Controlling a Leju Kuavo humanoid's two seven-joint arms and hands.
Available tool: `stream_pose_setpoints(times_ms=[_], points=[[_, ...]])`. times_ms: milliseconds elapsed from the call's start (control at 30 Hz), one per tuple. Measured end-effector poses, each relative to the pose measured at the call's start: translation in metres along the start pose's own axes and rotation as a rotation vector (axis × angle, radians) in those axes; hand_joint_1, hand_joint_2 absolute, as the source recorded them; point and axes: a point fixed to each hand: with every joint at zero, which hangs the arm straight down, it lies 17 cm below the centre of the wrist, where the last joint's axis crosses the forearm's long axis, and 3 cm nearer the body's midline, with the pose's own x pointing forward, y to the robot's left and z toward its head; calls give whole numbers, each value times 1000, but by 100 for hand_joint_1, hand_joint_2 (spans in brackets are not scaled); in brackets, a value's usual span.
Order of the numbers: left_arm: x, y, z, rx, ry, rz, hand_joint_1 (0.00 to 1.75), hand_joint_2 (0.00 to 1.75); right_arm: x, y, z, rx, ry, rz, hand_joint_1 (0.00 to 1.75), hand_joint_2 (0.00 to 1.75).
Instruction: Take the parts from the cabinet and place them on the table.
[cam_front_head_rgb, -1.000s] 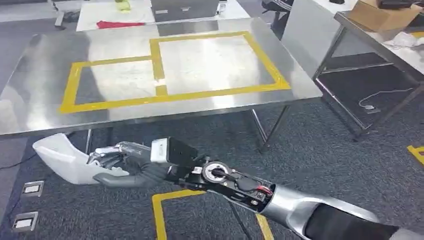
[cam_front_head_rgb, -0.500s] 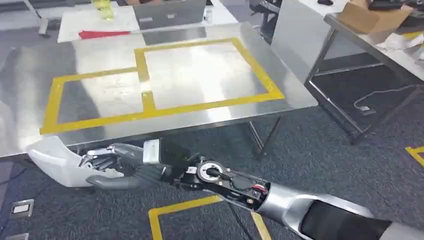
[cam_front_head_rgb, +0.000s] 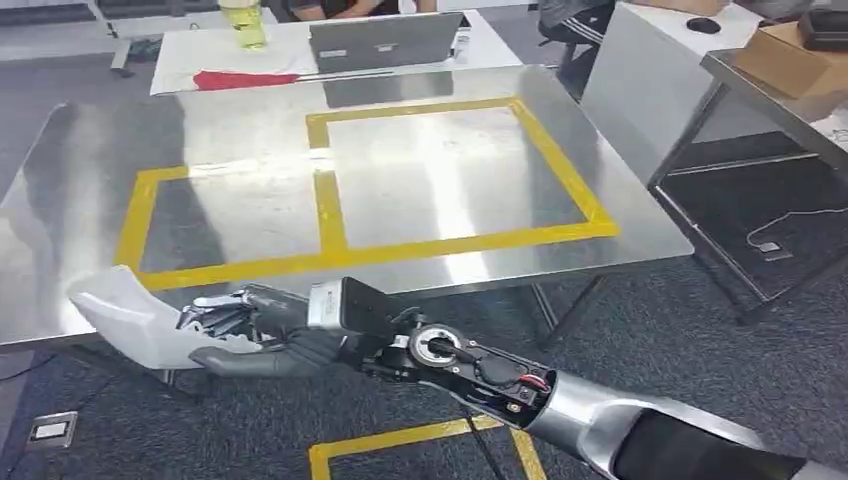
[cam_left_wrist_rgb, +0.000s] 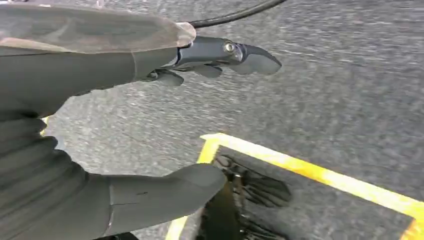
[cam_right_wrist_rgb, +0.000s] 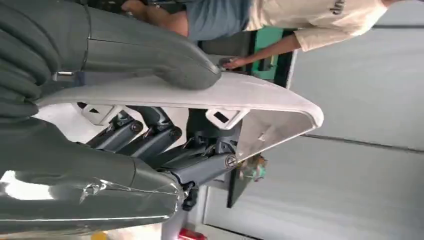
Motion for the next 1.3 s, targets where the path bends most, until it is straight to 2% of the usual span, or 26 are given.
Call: stream_pose_setpoints(times_ms=[233,1300], points=[[9,-1,0,-1,-27,-3,0,175,2,0,-2,2,-3,6,175,175],[6,2,0,6,-25,-2,0,175,-3,-15,-1,-42,21,59,175,175]])
